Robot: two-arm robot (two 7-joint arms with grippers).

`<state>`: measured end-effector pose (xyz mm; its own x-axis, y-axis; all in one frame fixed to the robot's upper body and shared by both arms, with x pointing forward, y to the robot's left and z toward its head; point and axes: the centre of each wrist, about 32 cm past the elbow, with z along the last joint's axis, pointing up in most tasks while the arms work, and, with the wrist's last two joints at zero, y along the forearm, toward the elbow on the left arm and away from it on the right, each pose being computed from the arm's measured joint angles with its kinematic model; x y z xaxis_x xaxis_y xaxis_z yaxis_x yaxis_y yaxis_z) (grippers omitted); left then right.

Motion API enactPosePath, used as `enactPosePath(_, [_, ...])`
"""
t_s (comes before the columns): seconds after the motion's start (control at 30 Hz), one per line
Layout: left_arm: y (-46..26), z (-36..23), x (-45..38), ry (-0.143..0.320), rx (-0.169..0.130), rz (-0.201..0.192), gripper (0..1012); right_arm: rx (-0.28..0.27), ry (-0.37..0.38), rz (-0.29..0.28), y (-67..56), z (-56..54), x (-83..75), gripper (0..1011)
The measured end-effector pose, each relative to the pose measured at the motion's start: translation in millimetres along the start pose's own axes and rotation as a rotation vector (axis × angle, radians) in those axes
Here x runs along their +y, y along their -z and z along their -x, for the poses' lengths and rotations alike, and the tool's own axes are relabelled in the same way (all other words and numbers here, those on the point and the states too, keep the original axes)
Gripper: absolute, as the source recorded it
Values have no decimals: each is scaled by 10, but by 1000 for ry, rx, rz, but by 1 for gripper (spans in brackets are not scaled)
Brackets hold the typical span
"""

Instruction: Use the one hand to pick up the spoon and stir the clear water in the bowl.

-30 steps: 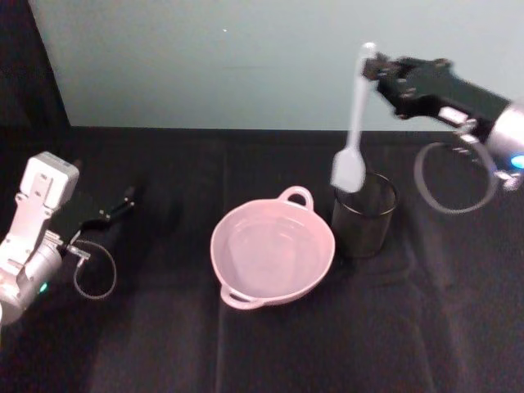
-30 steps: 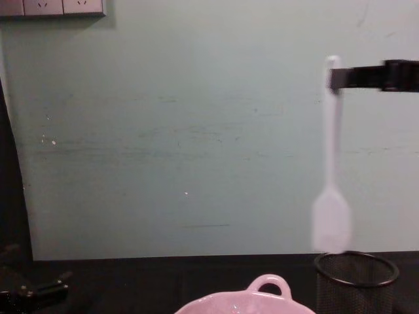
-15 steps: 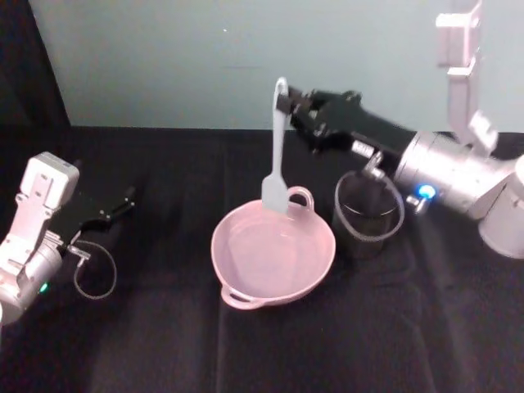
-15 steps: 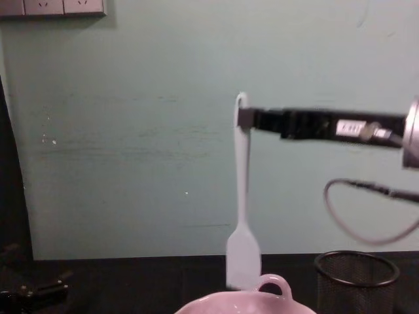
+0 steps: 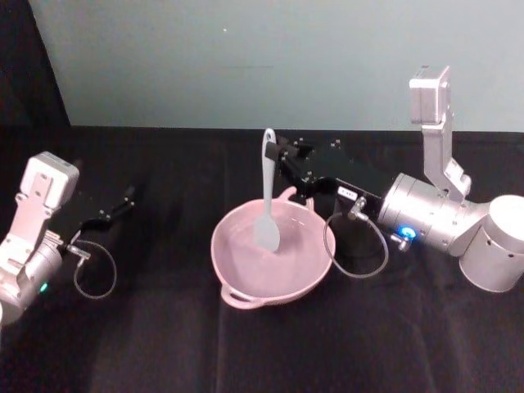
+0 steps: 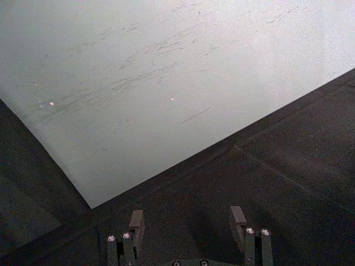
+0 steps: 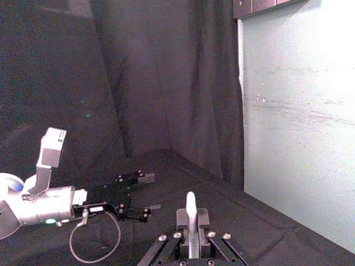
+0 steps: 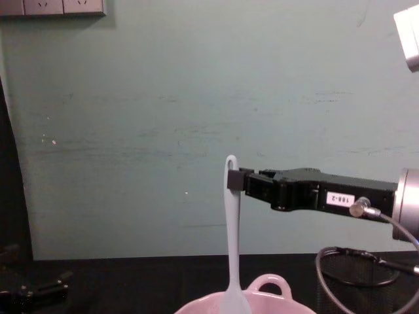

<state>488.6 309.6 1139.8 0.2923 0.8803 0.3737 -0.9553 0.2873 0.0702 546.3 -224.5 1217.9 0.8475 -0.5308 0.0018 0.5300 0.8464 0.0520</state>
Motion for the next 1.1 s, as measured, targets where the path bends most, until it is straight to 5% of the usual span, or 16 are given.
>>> enactPosePath(0.47, [0, 0, 0, 0, 0, 0, 1011, 13, -39, -2, 60, 4, 159, 101])
enactPosePath(0.73, [0, 0, 0, 0, 0, 0, 1011, 10, -30, -6, 59, -164, 300, 101])
enactPosePath(1.1, [0, 0, 0, 0, 0, 0, 1011, -7, 36, 12, 49, -308, 97, 100])
